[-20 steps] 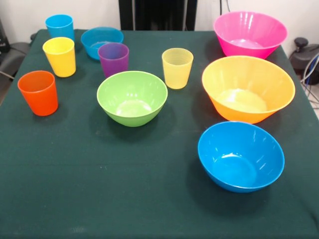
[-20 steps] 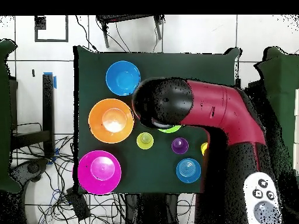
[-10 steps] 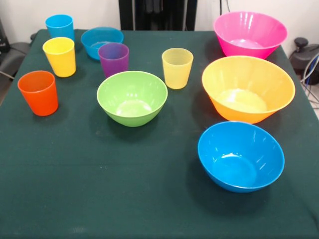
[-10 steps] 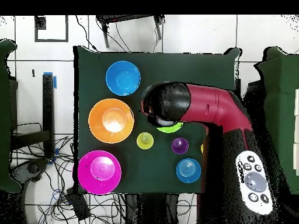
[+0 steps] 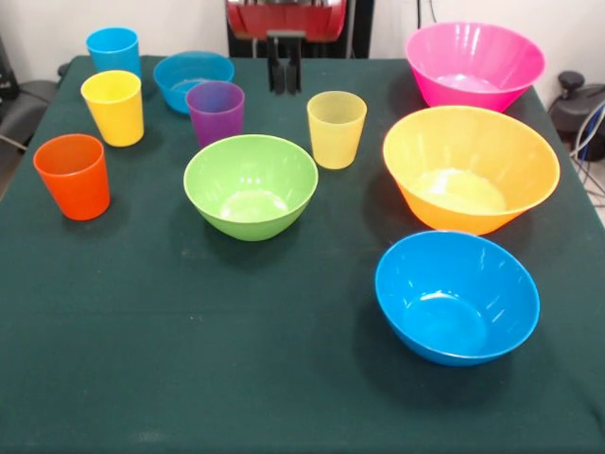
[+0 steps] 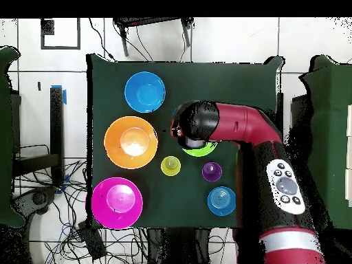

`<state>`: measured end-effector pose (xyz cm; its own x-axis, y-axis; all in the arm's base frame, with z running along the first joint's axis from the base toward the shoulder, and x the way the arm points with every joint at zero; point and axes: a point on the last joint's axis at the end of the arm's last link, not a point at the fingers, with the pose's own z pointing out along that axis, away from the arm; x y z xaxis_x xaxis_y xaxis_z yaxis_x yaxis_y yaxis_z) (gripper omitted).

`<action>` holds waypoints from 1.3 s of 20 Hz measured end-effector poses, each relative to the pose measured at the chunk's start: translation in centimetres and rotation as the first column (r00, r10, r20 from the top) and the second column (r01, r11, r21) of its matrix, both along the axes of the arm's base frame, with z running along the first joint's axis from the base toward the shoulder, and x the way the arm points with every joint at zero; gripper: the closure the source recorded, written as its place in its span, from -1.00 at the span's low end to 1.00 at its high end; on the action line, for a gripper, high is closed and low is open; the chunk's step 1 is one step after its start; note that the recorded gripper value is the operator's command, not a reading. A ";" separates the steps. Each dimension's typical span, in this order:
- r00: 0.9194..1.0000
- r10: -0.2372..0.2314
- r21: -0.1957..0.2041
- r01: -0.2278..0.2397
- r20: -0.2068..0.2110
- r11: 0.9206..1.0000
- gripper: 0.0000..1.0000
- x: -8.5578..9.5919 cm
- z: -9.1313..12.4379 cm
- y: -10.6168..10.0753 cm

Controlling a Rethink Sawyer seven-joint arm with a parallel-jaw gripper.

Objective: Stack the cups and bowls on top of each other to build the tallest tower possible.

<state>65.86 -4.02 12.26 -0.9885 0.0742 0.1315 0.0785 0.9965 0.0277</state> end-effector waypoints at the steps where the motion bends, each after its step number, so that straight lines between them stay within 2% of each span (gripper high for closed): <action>1: 1.000 0.000 0.002 0.000 -0.004 1.000 1.00 0.1 -0.5 0.0; 5: 1.000 -0.005 0.013 0.005 -0.016 1.000 1.00 0.7 -2.7 -0.2; 9: 1.000 -0.008 0.018 0.008 -0.011 1.000 1.00 1.8 -4.0 -0.1; 19: 1.000 -0.007 0.018 0.007 -0.004 1.000 1.00 3.1 -5.9 0.2; 20: 1.000 -0.004 0.015 0.004 -0.006 1.000 -1.00 3.1 -6.0 0.4; 26: 1.000 0.001 0.010 -0.001 -0.010 1.000 -1.00 3.0 -6.1 0.6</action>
<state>68.81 -3.39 6.13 -0.9873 0.0721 0.1418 0.0780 0.9963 0.0366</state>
